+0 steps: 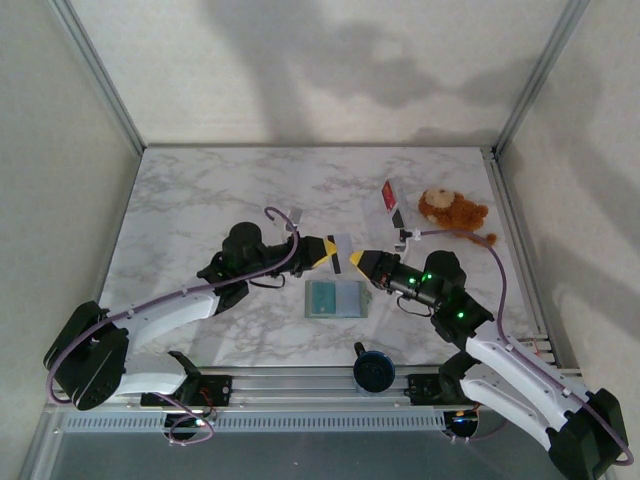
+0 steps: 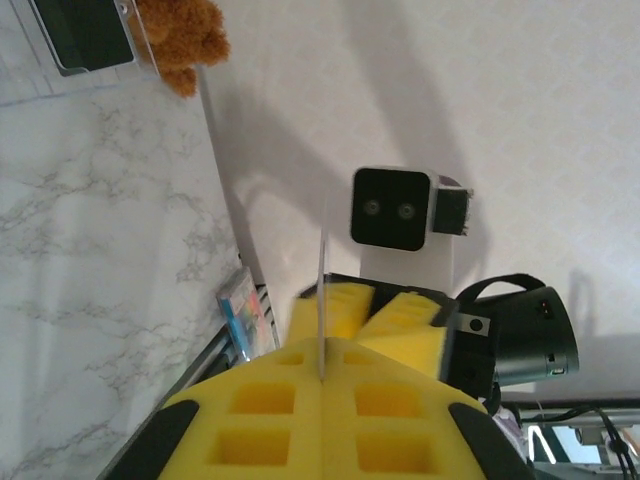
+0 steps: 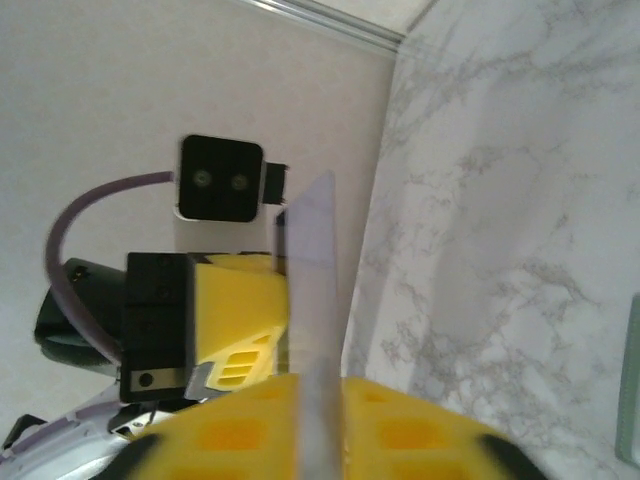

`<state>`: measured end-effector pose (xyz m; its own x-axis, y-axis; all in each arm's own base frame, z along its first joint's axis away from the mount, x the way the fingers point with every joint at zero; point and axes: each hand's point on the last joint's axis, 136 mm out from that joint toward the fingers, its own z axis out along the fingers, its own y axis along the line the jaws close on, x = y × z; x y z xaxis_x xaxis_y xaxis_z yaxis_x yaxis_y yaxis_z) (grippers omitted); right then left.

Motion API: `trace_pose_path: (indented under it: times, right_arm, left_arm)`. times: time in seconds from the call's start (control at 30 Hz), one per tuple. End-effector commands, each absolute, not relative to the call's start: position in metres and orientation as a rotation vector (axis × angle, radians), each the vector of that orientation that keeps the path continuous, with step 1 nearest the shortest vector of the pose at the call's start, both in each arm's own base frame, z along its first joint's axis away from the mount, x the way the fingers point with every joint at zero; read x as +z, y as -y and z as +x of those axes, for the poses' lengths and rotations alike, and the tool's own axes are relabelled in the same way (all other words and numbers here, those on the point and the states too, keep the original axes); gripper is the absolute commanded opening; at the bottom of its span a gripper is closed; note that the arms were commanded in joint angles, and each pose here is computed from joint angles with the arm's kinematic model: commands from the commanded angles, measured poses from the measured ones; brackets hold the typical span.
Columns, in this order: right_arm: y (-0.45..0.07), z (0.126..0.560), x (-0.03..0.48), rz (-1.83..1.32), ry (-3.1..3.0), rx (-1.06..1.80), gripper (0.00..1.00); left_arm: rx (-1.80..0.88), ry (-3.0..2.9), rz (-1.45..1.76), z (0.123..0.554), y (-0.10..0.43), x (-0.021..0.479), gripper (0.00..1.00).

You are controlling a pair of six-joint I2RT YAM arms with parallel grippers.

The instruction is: Put the credit cards into the card holder

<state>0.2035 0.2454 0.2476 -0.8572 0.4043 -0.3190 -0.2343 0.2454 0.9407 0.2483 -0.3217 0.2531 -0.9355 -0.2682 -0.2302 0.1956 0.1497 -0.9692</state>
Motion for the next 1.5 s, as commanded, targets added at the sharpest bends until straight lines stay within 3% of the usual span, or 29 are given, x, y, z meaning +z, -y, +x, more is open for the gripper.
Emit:
trace_pose_path:
  times: [0.0, 0.07, 0.17, 0.33, 0.6, 1.47]
  right_arm:
    - [-0.246, 0.198, 0.229, 0.154, -2.117, 1.596, 0.54]
    - [-0.24, 0.199, 0.212, 0.166, -2.197, 1.493, 0.67]
    - [-0.229, 0.199, 0.185, 0.133, -2.32, 1.298, 0.73]
    - [-0.209, 0.201, 0.129, 0.029, -2.538, 0.943, 0.76]
    - [-0.206, 0.22, 0.095, -0.119, -2.668, 0.685, 0.79]
    - [-0.204, 0.225, 0.048, 0.019, -2.756, 0.95, 0.69]
  left_arm:
    - [-1.822, -2.06, 0.034, 0.242, 0.322, 0.26, 0.0]
    - [-1.696, -2.133, 0.027, 0.249, 0.317, 0.242, 0.0]
    - [-1.445, -2.318, 0.02, 0.255, 0.305, 0.2, 0.0]
    - [-1.256, -2.498, 0.054, 0.253, 0.29, 0.142, 0.0]
    - [-1.307, -2.653, 0.129, 0.246, 0.306, 0.084, 0.0]
    - [-1.398, -2.714, -0.007, 0.252, 0.307, 0.041, 0.0]
